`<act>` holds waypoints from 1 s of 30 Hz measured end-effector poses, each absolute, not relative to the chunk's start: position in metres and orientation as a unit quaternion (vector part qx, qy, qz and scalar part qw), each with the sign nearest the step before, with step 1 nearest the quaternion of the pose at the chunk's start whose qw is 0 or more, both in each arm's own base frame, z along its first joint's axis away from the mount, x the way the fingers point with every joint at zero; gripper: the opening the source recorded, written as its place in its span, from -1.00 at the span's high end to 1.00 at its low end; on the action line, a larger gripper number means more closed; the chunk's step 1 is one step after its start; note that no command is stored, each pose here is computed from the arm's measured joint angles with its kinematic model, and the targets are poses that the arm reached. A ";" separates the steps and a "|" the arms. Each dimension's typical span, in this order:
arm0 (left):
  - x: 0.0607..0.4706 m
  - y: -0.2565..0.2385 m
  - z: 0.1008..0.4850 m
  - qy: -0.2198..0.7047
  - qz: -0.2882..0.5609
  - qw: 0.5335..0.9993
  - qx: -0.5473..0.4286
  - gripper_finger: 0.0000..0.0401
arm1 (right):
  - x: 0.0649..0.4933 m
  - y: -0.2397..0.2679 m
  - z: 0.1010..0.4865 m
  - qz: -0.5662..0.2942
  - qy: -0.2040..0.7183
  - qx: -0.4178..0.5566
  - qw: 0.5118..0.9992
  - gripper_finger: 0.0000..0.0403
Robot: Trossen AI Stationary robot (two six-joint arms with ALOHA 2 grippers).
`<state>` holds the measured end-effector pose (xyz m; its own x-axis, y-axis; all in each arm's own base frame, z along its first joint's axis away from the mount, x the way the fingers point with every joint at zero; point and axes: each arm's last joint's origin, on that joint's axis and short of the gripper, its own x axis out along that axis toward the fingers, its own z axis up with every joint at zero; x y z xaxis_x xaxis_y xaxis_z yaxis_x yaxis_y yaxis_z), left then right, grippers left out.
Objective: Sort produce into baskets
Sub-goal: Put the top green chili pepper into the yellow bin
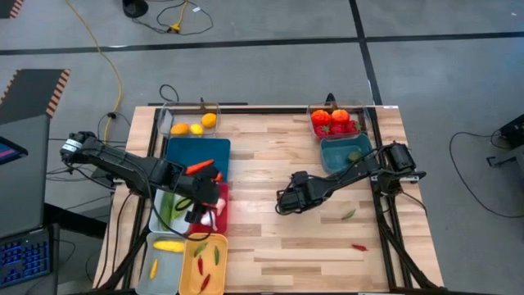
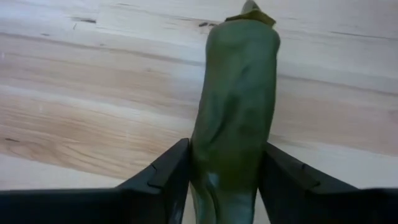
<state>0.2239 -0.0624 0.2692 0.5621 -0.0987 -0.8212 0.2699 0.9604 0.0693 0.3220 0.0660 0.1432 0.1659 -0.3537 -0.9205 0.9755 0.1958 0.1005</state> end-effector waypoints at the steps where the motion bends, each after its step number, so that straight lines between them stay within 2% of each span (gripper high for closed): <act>1: 0.226 -0.063 0.271 0.442 -0.108 0.885 0.096 0.04 | 0.322 0.066 0.143 -0.501 0.406 0.382 0.662 0.11; 7: 0.234 -0.065 0.281 0.375 -0.125 0.910 0.123 0.05 | 0.329 0.068 0.148 -0.466 0.419 0.363 0.689 0.32; 11: 0.228 -0.063 0.295 0.352 -0.117 0.919 0.133 0.08 | 0.345 0.072 0.168 -0.413 0.433 0.348 0.722 0.28; 16: 0.207 -0.054 0.316 0.322 -0.072 0.934 0.140 0.09 | 0.371 0.084 0.211 -0.325 0.418 0.314 0.788 0.26; 24: 0.165 -0.038 0.350 0.235 -0.003 0.962 0.137 0.09 | 0.404 0.119 0.263 -0.126 0.294 0.241 0.916 0.25; 30: 0.129 -0.027 0.368 0.167 0.005 0.980 0.104 0.09 | 0.408 0.137 0.276 -0.061 0.235 0.187 0.952 0.23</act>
